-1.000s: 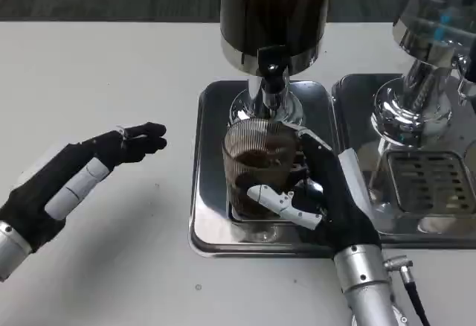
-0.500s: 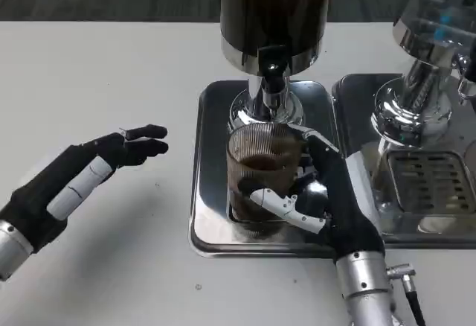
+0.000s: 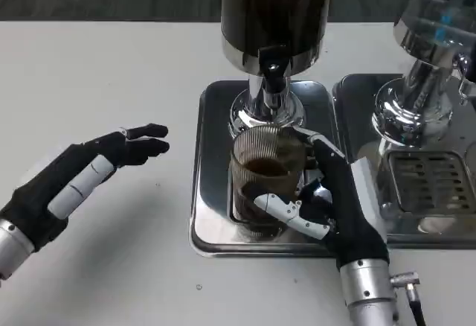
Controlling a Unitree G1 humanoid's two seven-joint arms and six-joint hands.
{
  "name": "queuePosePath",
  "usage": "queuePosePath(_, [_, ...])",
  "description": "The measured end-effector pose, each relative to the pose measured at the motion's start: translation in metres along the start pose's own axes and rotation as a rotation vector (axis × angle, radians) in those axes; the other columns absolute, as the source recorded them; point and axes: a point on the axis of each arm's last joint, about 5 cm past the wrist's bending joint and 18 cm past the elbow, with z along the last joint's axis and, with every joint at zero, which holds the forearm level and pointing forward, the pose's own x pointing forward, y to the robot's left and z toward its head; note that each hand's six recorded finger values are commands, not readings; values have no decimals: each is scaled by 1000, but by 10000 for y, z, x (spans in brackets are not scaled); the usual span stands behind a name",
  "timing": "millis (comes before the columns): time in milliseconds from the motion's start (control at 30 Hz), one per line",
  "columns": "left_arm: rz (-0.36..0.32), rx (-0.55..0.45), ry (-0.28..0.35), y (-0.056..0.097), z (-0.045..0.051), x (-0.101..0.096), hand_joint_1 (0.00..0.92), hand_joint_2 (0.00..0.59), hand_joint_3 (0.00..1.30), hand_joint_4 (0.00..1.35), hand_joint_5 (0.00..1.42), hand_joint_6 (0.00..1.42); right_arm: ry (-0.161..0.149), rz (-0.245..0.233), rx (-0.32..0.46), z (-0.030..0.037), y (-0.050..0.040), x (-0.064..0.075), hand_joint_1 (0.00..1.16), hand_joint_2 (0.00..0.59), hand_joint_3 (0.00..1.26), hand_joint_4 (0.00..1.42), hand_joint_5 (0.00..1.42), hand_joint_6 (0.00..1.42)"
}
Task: Grasp the cup under the faucet to collect the drink, then remove the cup.
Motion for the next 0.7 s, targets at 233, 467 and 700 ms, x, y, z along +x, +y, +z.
queuePosePath(233, [-3,1,-1,-1,2,6,0,142,261,275,203,188,-2,-18,-2,-11,0,-30,680,216,561,644,755,1056])
queuePosePath(467, [-4,1,-2,1,5,15,0,145,254,275,205,190,-9,-37,-12,-17,-5,-48,680,215,571,654,772,1077])
queuePosePath(700, [-11,5,-8,11,23,60,0,146,252,275,205,191,-13,-42,-15,-18,-7,-67,680,214,584,670,784,1113])
